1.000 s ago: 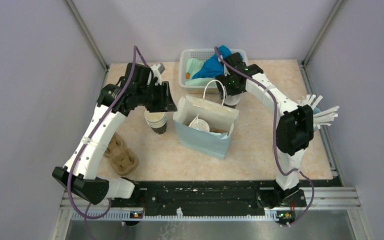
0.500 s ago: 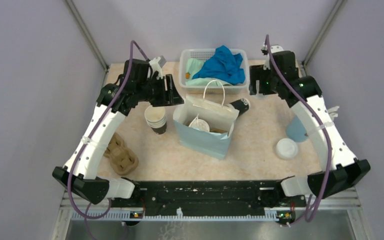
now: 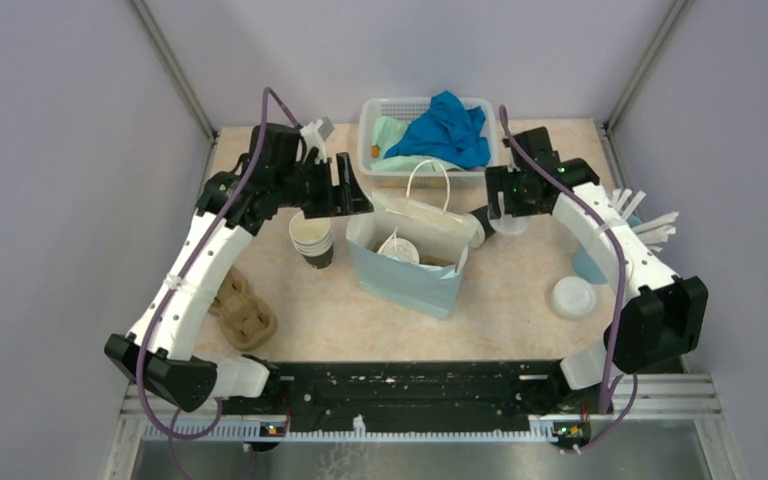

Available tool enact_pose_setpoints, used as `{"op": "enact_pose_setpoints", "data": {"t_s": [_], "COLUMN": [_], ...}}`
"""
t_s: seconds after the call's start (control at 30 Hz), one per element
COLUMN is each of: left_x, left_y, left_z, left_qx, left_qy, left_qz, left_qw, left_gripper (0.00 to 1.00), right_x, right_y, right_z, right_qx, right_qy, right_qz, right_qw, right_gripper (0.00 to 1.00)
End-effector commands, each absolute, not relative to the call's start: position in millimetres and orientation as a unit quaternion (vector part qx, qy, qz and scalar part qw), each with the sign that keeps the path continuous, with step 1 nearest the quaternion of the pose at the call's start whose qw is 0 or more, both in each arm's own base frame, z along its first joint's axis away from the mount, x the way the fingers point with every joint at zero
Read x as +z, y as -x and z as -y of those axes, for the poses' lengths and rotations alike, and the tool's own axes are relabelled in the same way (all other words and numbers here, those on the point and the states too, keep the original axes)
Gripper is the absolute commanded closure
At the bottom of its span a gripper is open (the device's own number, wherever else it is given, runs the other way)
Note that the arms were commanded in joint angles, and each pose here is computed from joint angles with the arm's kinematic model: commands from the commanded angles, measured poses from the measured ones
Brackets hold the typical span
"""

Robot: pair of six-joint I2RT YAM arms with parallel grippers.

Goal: Pack the takeout coffee

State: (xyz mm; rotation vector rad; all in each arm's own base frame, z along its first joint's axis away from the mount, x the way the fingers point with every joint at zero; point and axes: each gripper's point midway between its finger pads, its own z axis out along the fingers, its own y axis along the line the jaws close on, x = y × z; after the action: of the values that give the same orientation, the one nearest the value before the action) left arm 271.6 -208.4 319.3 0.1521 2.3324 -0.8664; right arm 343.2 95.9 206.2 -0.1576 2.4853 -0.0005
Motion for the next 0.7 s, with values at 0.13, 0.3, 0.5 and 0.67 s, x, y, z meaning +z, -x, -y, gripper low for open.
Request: {"op": "enact_pose_setpoints", "data": {"t_s": [0.13, 0.3, 0.5, 0.67], "left_x": [303, 285, 278, 295], "left_y": [-281, -300, -334, -376], "left_z": [213, 209, 205, 186], "left_qx": [-0.320, -0.267, -0.217, -0.148], "left_qy": [-0.065, -0.085, -0.104, -0.089], "left_qz": [-0.895, -0.911, -0.916, -0.906], "left_qw": [0.303, 0.304, 0.321, 0.386], "left_gripper": [0.24, 0.35, 0.83, 1.00], "right_x": [127, 105, 103, 98], "right_y": [-296, -277, -275, -274], "right_z": [-60, -68, -75, -78], "right_qx": [0.011, 0.041, 0.059, 0.070], "right_qy": [-0.023, -0.025, -0.028, -0.040], "right_qz": [-0.975, -0.978, -0.977, -0.977], "right_qw": [0.222, 0.205, 0.201, 0.196], "right_gripper": [0.18, 0.18, 0.18, 0.18]}}
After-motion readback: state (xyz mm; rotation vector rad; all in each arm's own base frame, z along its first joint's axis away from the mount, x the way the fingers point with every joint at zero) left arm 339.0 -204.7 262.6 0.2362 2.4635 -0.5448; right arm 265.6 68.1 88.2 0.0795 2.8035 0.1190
